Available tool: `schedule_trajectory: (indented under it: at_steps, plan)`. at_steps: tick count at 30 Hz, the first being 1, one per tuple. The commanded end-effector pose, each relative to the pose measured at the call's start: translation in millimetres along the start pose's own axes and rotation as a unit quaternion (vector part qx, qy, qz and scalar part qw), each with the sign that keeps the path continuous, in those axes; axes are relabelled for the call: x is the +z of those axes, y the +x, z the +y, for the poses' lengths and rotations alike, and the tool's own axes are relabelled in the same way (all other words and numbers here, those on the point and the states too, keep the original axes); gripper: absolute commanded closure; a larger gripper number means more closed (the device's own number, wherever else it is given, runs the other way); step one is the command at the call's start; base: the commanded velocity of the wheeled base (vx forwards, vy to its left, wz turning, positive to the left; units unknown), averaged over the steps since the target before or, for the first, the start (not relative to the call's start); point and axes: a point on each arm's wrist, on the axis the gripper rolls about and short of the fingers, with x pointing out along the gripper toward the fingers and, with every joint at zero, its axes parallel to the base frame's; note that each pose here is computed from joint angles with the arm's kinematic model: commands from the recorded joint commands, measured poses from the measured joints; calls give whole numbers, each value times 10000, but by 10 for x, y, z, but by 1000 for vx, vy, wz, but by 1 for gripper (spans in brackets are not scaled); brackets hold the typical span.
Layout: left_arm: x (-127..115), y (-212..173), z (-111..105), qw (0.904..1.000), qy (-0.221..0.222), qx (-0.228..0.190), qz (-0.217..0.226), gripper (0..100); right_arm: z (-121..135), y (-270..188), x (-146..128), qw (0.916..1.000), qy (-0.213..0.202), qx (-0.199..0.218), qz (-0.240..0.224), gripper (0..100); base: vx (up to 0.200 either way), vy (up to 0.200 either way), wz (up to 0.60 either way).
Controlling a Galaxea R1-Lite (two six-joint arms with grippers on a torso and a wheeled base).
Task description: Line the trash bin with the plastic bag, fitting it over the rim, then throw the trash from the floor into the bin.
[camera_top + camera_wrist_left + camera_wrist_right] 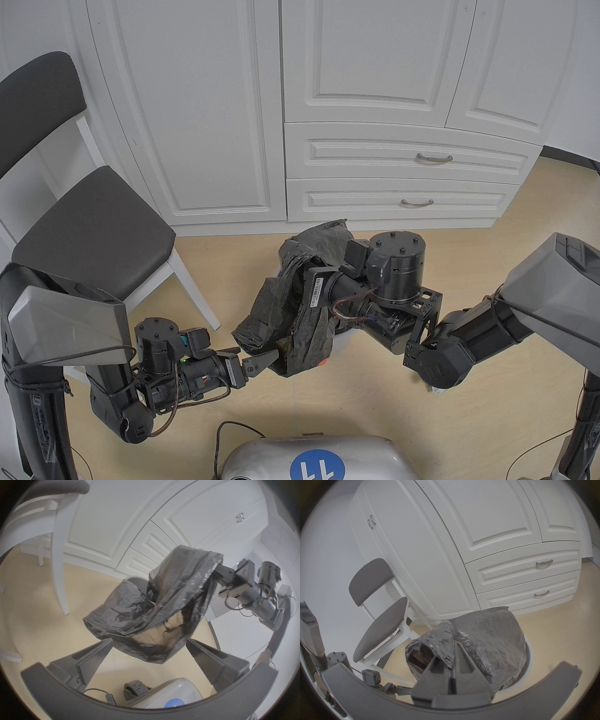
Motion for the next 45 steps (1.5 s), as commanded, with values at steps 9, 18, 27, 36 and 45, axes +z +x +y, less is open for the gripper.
schedule_trajectory:
  at_steps: [9,18,27,36,45]
  plan:
    - [182,303,269,9902,-1265,139,-572,0,-105,-7,96,9999,-48,-127,-102,100,0,0,0]
    - [305,499,300,9716,-1932,505,-1271,0,-158,2,138,9997,-50,-190,-158,100,0,0,0]
    - [282,502,280,9711,-1994,554,-1191,0,-150,42,234,9992,36,-179,-352,100,0,0,0]
    - [224,446,176,9717,-1996,615,-1108,0,-158,121,331,9973,133,-368,-620,100,0,0,0]
    - [210,463,208,9713,-2007,645,-1104,0,-165,87,371,9971,131,-377,-646,100,0,0,0]
